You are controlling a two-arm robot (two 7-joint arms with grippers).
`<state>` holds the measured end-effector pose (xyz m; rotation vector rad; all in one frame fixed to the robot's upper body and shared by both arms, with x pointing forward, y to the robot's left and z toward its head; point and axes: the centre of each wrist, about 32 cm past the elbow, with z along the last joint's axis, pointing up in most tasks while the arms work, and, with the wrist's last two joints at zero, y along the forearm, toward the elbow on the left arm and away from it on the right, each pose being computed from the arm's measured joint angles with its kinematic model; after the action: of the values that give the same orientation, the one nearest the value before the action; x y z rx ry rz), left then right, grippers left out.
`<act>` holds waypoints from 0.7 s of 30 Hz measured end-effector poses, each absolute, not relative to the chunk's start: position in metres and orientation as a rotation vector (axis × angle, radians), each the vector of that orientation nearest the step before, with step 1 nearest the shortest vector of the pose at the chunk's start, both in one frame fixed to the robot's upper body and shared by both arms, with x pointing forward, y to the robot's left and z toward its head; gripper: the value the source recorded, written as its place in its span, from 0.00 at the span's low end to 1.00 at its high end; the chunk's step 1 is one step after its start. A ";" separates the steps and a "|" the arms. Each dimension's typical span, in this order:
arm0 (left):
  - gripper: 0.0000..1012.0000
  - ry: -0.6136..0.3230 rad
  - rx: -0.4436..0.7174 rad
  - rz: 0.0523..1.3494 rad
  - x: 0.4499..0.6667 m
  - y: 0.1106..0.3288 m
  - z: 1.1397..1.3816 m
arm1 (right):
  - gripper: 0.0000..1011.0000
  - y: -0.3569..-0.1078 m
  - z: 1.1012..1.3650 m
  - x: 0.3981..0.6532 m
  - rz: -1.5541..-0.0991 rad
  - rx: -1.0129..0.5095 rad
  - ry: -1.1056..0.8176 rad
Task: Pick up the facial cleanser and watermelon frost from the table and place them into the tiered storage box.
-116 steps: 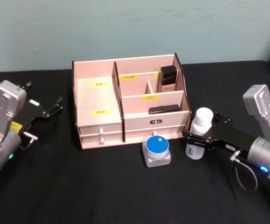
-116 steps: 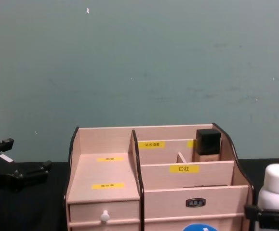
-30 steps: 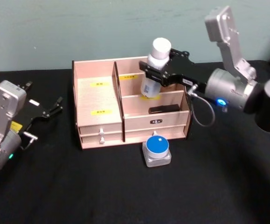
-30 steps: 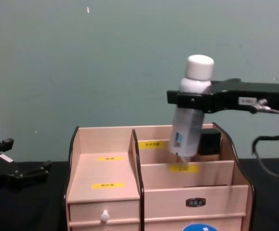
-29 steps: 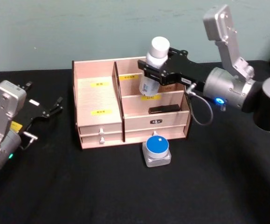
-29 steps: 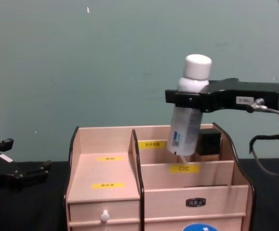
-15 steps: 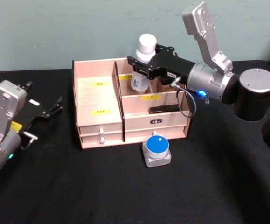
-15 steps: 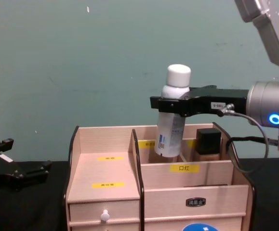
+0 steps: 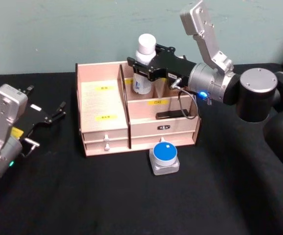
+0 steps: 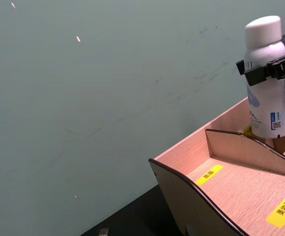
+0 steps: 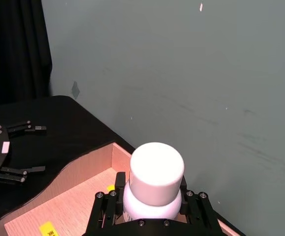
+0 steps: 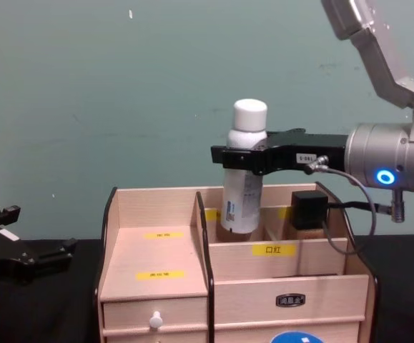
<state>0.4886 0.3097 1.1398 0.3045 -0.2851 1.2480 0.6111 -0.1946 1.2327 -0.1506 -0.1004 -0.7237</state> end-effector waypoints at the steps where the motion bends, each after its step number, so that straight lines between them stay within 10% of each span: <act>1: 1.00 -0.285 0.304 1.248 0.489 0.310 1.140 | 0.59 -0.194 1.232 0.612 -0.724 -0.153 -0.099; 21: 1.00 -0.285 0.304 1.248 0.489 0.310 1.140 | 0.59 -0.190 1.223 0.616 -0.723 -0.180 -0.067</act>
<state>0.4886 0.3097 1.1398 0.3044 -0.2851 1.2480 0.6163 -0.1895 1.2233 -0.1797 -0.0665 -0.7227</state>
